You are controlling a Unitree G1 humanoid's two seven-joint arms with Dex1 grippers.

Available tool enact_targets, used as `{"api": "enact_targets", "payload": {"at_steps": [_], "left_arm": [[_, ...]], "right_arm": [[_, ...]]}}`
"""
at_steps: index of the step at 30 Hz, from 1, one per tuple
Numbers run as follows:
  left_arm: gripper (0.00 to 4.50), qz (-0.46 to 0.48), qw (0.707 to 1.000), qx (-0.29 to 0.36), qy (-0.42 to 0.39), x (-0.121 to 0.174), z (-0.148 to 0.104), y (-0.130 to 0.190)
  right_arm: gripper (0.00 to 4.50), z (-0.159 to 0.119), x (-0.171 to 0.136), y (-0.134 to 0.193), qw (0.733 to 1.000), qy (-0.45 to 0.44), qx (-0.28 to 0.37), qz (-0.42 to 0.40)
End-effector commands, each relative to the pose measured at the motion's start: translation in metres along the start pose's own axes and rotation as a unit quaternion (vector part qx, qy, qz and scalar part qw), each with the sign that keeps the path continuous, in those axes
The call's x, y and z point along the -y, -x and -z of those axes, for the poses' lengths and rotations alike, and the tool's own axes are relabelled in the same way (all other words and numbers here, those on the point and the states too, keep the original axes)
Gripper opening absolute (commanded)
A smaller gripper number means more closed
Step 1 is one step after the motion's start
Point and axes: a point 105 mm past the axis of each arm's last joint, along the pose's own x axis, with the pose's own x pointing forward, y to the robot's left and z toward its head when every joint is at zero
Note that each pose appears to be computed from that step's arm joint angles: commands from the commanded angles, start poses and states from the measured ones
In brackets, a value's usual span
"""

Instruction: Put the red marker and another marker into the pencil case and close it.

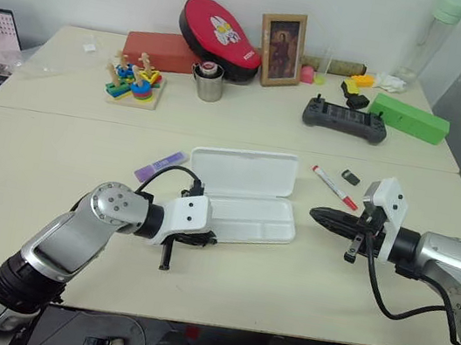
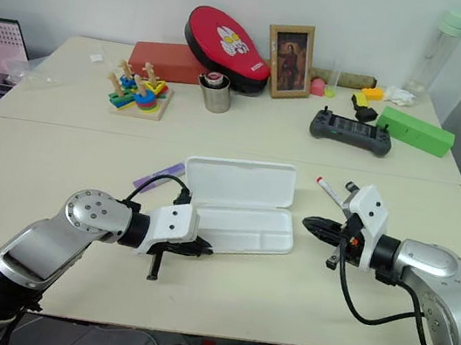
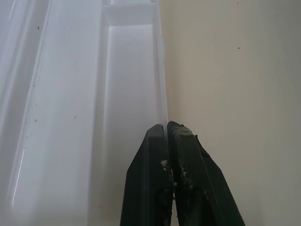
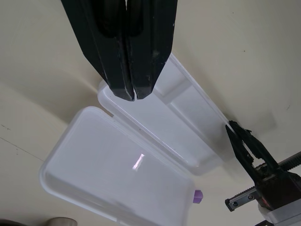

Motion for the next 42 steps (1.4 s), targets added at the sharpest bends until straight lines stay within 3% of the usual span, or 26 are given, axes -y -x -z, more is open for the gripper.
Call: {"api": "enact_targets", "payload": {"at_steps": [1,12,26,32,34,42], "left_arm": [[0.01,0.013,1.0,0.019,-0.01,0.008,-0.01,0.007],[0.01,0.025,1.0,0.017,-0.003,0.01,-0.004,0.003],[3.01,0.014,0.999,0.032,-0.011,0.004,-0.009,0.009],[4.19,-0.007,0.997,0.077,0.031,-0.004,-0.032,0.054],[4.47,-0.019,0.995,0.082,0.045,-0.006,-0.034,0.064],[4.47,-0.07,0.993,0.072,0.058,-0.005,-0.044,0.105]], "right_arm": [[0.0,-0.014,-0.003,0.004,1.0,0.023,0.014,-0.009],[0.0,-0.014,-0.003,0.004,1.0,0.024,0.012,-0.01],[0.0,-0.014,-0.004,0.004,1.0,0.019,0.009,-0.013],[0.0,-0.018,0.003,0.006,1.0,0.026,0.018,0.002],[0.0,-0.017,0.006,0.007,0.999,0.029,0.017,0.012],[0.0,-0.012,0.039,0.003,0.995,0.036,0.001,0.094]]}}
